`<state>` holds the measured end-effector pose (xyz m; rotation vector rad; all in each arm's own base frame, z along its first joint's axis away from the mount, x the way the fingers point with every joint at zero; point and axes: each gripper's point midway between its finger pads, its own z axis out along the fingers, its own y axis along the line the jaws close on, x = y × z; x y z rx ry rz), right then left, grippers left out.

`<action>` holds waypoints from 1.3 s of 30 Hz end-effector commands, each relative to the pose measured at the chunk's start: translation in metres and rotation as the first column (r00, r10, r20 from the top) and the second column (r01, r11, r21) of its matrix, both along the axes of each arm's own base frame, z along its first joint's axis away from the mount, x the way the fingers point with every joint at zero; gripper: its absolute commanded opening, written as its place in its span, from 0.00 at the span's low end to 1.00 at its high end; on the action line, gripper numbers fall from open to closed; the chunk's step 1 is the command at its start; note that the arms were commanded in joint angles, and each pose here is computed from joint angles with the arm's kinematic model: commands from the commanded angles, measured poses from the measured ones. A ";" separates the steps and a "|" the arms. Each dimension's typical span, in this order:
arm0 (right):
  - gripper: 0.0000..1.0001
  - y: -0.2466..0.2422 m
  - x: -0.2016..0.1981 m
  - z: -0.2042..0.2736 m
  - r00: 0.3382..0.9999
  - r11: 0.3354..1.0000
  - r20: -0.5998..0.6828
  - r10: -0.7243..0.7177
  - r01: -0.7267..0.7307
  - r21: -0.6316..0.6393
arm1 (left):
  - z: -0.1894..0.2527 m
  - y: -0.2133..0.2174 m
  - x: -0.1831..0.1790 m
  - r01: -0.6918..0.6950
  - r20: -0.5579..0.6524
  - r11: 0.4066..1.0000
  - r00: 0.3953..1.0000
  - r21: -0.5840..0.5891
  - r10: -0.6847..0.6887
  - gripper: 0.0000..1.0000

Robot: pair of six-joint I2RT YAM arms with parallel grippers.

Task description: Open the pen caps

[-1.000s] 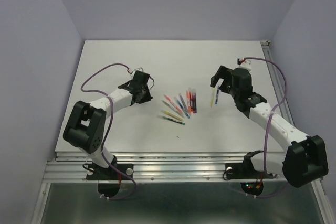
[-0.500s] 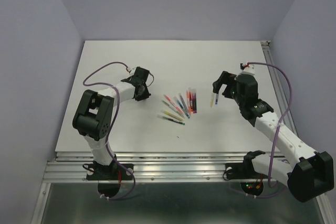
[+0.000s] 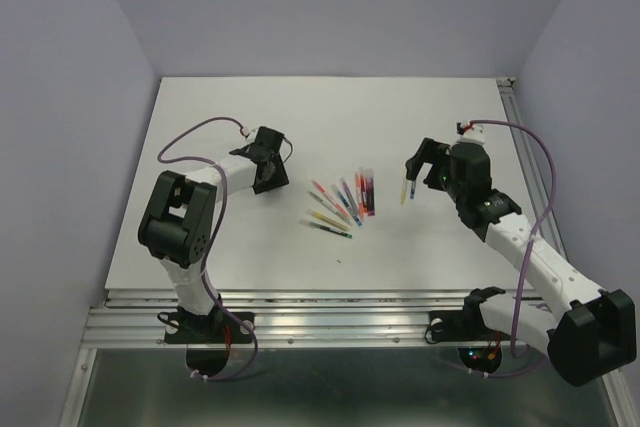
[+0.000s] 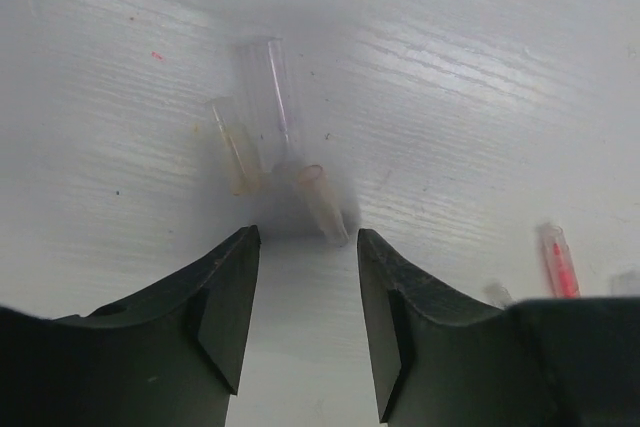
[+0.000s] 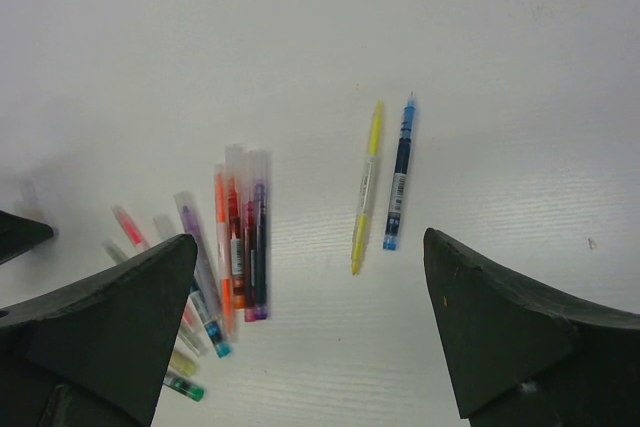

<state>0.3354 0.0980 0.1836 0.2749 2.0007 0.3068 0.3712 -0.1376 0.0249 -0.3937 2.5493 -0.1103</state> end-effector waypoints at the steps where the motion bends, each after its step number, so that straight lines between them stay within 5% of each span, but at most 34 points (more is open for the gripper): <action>1: 1.00 -0.002 -0.002 0.010 0.999 1.000 0.033 -0.009 0.009 0.001 | 0.028 0.000 -0.001 0.033 0.044 0.999 0.998 -0.018 -0.032 0.57; 9: 1.00 0.009 -0.001 0.011 1.000 0.999 0.002 0.027 -0.027 0.032 | 0.098 -0.014 -0.015 0.144 0.245 0.979 0.964 -0.144 -0.105 0.94; 12: 1.00 0.015 0.003 0.003 0.998 0.998 -0.028 0.049 -0.048 0.031 | 0.132 -0.016 -0.025 0.183 0.351 0.966 0.930 -0.184 -0.110 0.99; 19: 1.00 0.050 0.021 -0.016 0.993 0.996 -0.108 0.038 -0.047 -0.082 | 0.181 -0.015 -0.050 0.235 0.531 0.931 0.846 -0.279 -0.055 0.99; 26: 1.00 0.061 0.042 -0.065 0.967 0.973 -0.244 -0.074 0.017 -0.229 | 0.177 -0.009 -0.059 0.215 0.551 0.929 0.834 -0.303 -0.013 0.99; 39: 0.88 0.082 0.058 -0.101 0.951 0.968 -0.308 -0.039 -0.041 -0.247 | 0.165 -0.015 -0.057 0.243 0.527 0.927 0.848 -0.287 -0.060 0.99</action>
